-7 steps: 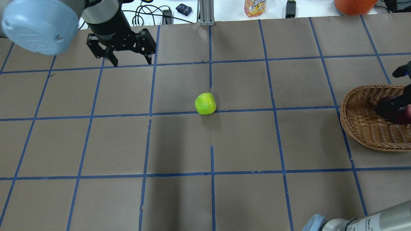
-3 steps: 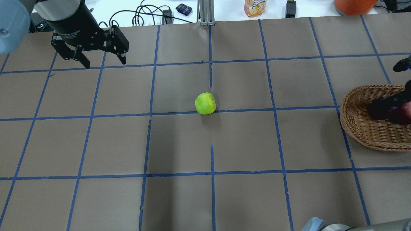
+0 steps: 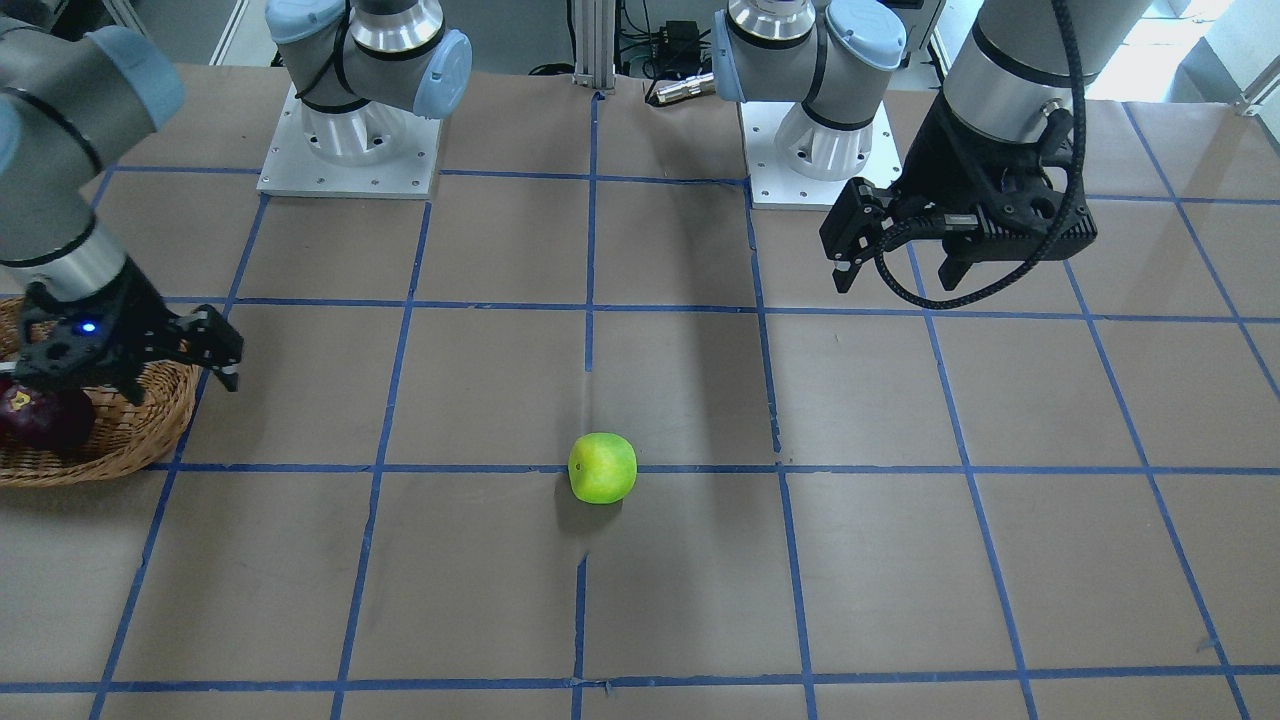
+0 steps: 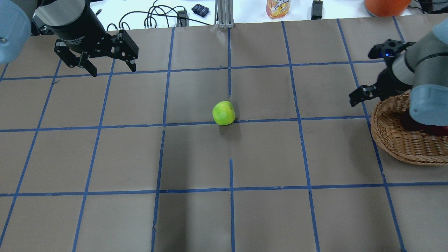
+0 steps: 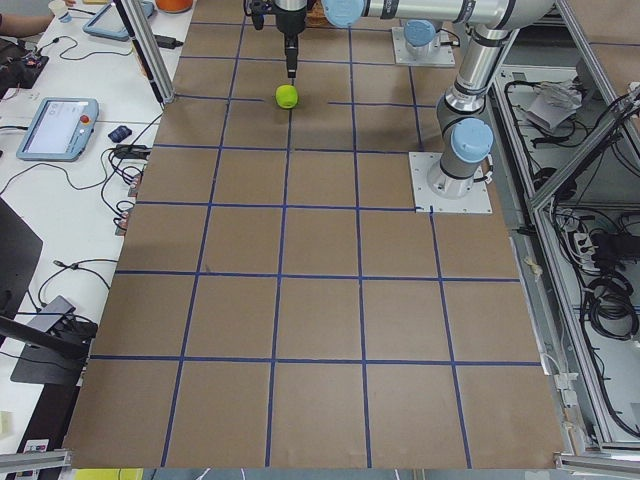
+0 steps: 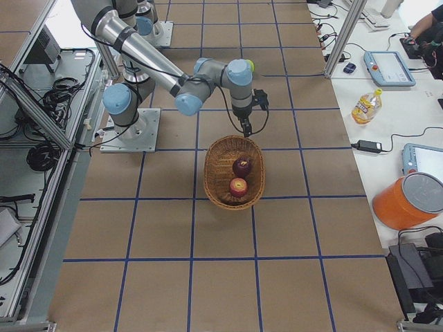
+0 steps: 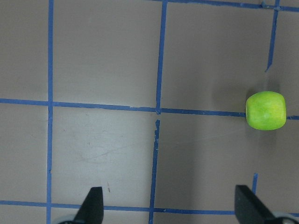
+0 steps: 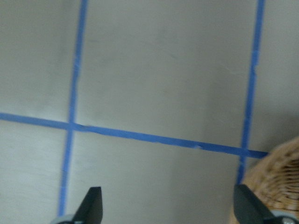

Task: Put all apples into basket
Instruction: 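Reach the right gripper to the green apple and grasp it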

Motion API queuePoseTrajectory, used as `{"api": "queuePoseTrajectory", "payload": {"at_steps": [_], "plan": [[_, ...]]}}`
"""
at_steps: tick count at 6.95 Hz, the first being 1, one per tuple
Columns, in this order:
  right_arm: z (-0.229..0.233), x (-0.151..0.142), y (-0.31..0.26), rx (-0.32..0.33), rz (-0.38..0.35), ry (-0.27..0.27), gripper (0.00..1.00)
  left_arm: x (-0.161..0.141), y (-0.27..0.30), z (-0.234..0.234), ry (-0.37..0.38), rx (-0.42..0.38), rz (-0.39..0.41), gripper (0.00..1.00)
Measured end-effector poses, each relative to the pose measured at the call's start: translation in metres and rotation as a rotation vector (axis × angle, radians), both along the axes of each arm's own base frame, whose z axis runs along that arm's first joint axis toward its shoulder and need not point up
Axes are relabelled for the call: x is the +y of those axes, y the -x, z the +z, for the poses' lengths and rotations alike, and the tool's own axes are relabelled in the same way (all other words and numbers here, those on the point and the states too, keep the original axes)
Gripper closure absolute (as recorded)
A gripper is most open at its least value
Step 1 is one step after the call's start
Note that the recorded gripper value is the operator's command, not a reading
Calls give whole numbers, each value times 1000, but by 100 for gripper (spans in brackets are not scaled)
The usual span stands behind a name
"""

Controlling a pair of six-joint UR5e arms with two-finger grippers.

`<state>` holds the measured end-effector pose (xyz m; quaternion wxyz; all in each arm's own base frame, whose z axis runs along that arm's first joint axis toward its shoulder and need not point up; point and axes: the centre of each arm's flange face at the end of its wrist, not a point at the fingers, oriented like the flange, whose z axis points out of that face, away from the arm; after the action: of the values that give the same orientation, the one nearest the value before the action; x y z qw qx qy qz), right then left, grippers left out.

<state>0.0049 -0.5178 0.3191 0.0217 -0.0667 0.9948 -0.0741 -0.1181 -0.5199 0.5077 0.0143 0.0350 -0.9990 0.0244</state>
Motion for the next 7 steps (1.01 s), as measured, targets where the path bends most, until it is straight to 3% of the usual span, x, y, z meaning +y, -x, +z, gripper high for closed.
{"api": "queuePoseTrajectory", "payload": {"at_steps": [2, 5, 7], "plan": [[7, -19, -129, -37, -147, -4, 0, 2, -1, -2, 1, -2, -2, 0], [-22, -56, -295, -15, -147, -15, 0, 6, -1, -2, 1, -3, -2, 0], [-61, -51, -357, 17, -139, -41, 0, 6, -1, -2, 4, -3, -2, 0]]}}
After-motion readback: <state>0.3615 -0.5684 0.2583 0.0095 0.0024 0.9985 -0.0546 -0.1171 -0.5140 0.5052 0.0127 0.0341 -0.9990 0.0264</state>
